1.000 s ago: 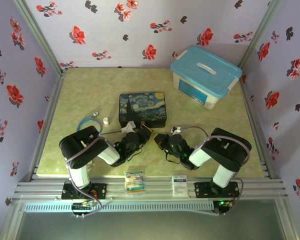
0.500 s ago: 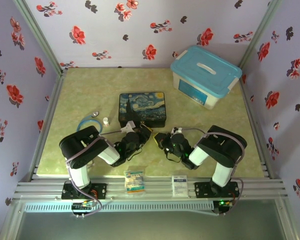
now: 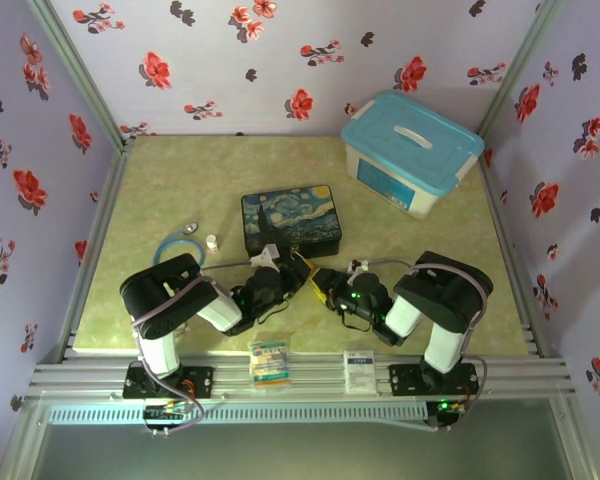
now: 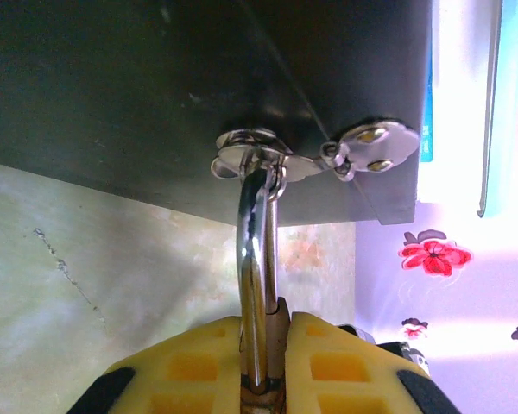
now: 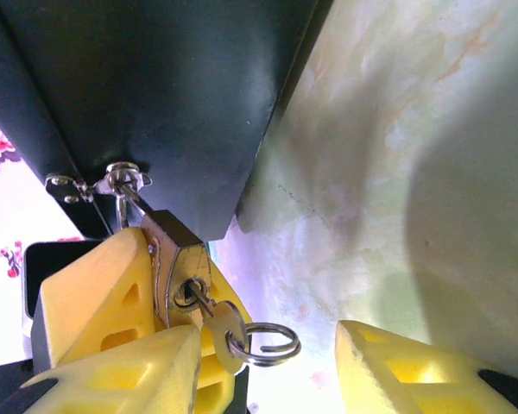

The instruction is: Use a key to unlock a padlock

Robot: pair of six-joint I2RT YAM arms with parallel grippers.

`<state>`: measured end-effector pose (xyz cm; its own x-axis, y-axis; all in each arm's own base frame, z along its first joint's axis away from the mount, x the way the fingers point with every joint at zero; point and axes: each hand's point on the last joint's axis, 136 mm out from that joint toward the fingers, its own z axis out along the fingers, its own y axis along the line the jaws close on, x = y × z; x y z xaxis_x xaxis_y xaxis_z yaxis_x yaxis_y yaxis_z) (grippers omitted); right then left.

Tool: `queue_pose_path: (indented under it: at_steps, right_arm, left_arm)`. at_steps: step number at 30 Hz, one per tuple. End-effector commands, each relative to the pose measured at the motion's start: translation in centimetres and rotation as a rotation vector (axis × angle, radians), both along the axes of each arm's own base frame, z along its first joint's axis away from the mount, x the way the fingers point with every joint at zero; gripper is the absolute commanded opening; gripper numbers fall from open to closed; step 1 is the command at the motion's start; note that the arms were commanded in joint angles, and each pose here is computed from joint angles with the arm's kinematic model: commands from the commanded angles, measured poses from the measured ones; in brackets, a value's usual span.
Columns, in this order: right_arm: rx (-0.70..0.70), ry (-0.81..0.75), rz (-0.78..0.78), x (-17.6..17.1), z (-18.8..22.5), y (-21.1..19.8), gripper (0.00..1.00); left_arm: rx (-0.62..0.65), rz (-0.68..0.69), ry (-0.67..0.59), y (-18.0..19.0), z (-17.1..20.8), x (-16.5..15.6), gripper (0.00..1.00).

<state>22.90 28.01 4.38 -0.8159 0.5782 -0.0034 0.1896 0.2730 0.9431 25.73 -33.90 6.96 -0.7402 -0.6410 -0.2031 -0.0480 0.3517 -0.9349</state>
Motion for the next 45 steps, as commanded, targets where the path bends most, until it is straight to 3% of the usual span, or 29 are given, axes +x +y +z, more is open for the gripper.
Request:
queue_pose_path:
  at_steps: [1, 7, 11, 15, 22, 27, 34, 45]
  right_arm:
    - [-0.155, -0.012, 0.064, -1.3, -2.8, -1.4, 0.47]
    - [-0.386, -0.054, 0.155, -1.8, -3.0, -2.5, 0.48]
    - [-0.637, -0.137, 0.189, -1.5, -1.0, -4.9, 0.5]
    - [-0.789, -0.226, 0.25, -1.0, 1.0, -6.6, 0.57]
    - [-1.006, -0.524, 0.506, -1.1, 3.5, -5.5, 0.54]
    - [-0.998, -0.732, 0.482, 0.0, 4.1, -3.6, 0.51]
    - [-0.996, -0.72, 0.55, -0.3, 2.7, -2.7, 0.29]
    - [-0.884, -0.748, 0.524, -0.5, 2.0, -1.3, 0.13]
  left_arm:
    - [-0.061, -0.052, -0.065, -1.4, 2.7, -0.5, 0.0]
    - [-0.05, -0.043, -0.058, -0.9, 2.3, -0.6, 0.0]
    - [-0.046, -0.038, -0.061, -0.7, 2.2, -0.7, 0.0]
    - [-0.052, -0.041, -0.065, -0.8, 2.5, -0.6, 0.0]
    - [-0.055, -0.045, -0.072, -0.6, 2.9, -0.8, 0.0]
    - [-0.058, -0.046, -0.07, -0.6, 3.0, -0.9, 0.0]
    - [-0.062, -0.044, -0.074, -0.6, 3.3, -0.9, 0.0]
    - [-0.088, -0.053, -0.086, -1.0, 4.4, -0.9, 0.0]
